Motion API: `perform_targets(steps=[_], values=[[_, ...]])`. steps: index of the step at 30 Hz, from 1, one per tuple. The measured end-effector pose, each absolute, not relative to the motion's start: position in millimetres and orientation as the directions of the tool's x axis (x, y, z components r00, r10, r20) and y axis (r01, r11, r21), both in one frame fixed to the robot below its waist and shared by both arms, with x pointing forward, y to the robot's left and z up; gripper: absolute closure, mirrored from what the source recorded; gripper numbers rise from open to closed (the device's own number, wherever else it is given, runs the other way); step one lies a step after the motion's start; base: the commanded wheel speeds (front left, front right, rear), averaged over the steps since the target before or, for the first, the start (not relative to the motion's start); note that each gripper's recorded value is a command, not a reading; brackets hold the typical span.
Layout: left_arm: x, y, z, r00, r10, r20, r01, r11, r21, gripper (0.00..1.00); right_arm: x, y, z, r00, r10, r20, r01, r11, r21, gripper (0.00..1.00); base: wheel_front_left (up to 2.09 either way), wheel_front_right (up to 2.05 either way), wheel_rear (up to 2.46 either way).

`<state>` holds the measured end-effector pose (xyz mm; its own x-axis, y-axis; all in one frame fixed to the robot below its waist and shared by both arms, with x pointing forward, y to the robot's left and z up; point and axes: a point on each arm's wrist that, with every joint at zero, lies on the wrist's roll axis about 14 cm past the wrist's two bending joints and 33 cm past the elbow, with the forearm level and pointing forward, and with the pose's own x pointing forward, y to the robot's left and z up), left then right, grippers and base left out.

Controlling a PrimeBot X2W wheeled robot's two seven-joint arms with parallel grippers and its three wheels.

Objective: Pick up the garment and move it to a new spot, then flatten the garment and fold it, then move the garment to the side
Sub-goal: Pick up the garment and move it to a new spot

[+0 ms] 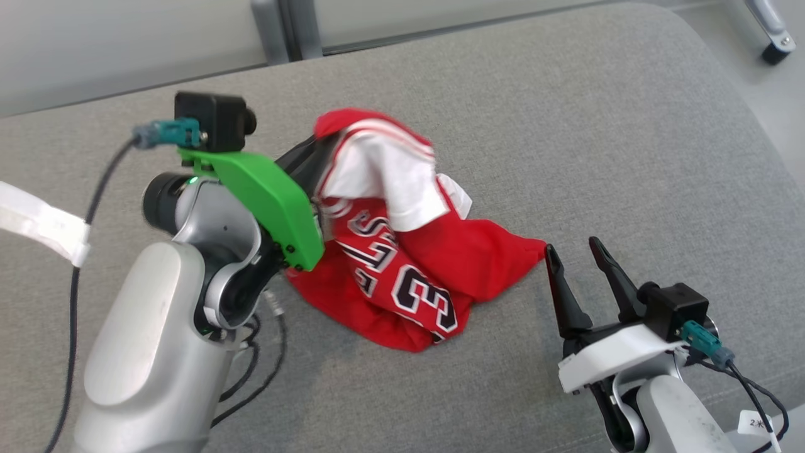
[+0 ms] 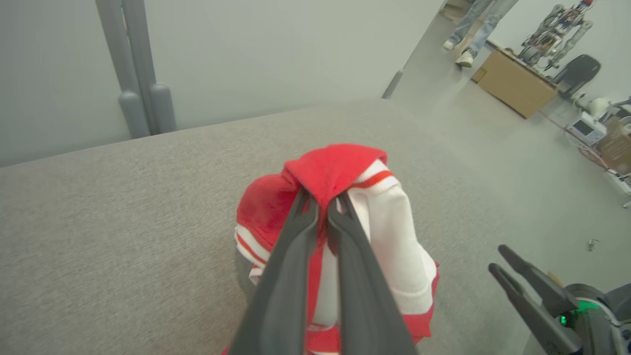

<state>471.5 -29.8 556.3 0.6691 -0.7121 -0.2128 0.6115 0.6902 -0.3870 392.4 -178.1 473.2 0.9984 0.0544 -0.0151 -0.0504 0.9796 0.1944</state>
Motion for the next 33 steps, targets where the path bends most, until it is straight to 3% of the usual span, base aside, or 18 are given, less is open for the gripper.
perform_targets(steps=[7, 13, 14, 15, 16, 24, 27, 33], values=[[489.8, -24.3, 461.0, 0.676, -0.627, -0.386, 0.520, 0.778, -0.354, 1.00, 397.8, -183.4, 470.6, 0.999, 0.043, -0.024, -0.038, 0.982, 0.184, 0.00, 0.00, 0.00, 0.00], [502.7, -28.5, 421.8, 0.676, -0.593, -0.438, 0.476, 0.805, -0.354, 1.00, 394.1, -195.9, 466.4, 0.999, 0.007, -0.041, 0.000, 0.985, 0.171, 0.00, 0.00, 0.00, 0.00], [504.5, -30.0, 419.4, 0.676, -0.593, -0.438, 0.477, 0.805, -0.353, 0.69, 393.1, -198.6, 465.9, 0.999, -0.001, -0.043, 0.008, 0.986, 0.169, 0.00, 0.00, 0.00, 0.00], [506.5, -31.4, 418.8, 0.678, -0.592, -0.436, 0.479, 0.805, -0.349, 0.14, 392.2, -200.7, 465.7, 0.999, -0.007, -0.045, 0.014, 0.986, 0.167, 0.00, 0.00, 0.00, 0.00], [508.5, -32.7, 419.7, 0.682, -0.591, -0.431, 0.485, 0.806, -0.338, 0.01, 391.2, -202.7, 465.6, 0.999, -0.013, -0.045, 0.020, 0.986, 0.167, 0.00, 0.00, 0.00, 0.00], [517.2, -34.8, 453.0, 0.741, -0.583, -0.332, 0.475, 0.806, -0.354, 0.00, 382.2, -206.3, 466.1, 0.999, -0.023, -0.046, 0.030, 0.986, 0.161, 0.00, 0.00, 0.00, 0.00], [522.0, -32.3, 484.8, 0.794, -0.569, -0.214, 0.484, 0.804, -0.344, 0.00, 380.6, -203.7, 471.5, 1.000, -0.010, -0.029, 0.015, 0.988, 0.152, 0.00, 0.00, 0.00, 0.00], [493.3, -18.6, 506.4, 0.828, -0.554, -0.087, 0.501, 0.800, -0.330, 0.00, 376.2, -204.8, 486.8, 1.000, 0.007, 0.018, -0.009, 0.994, 0.111, 0.00, 0.00, 0.00, 0.00]])
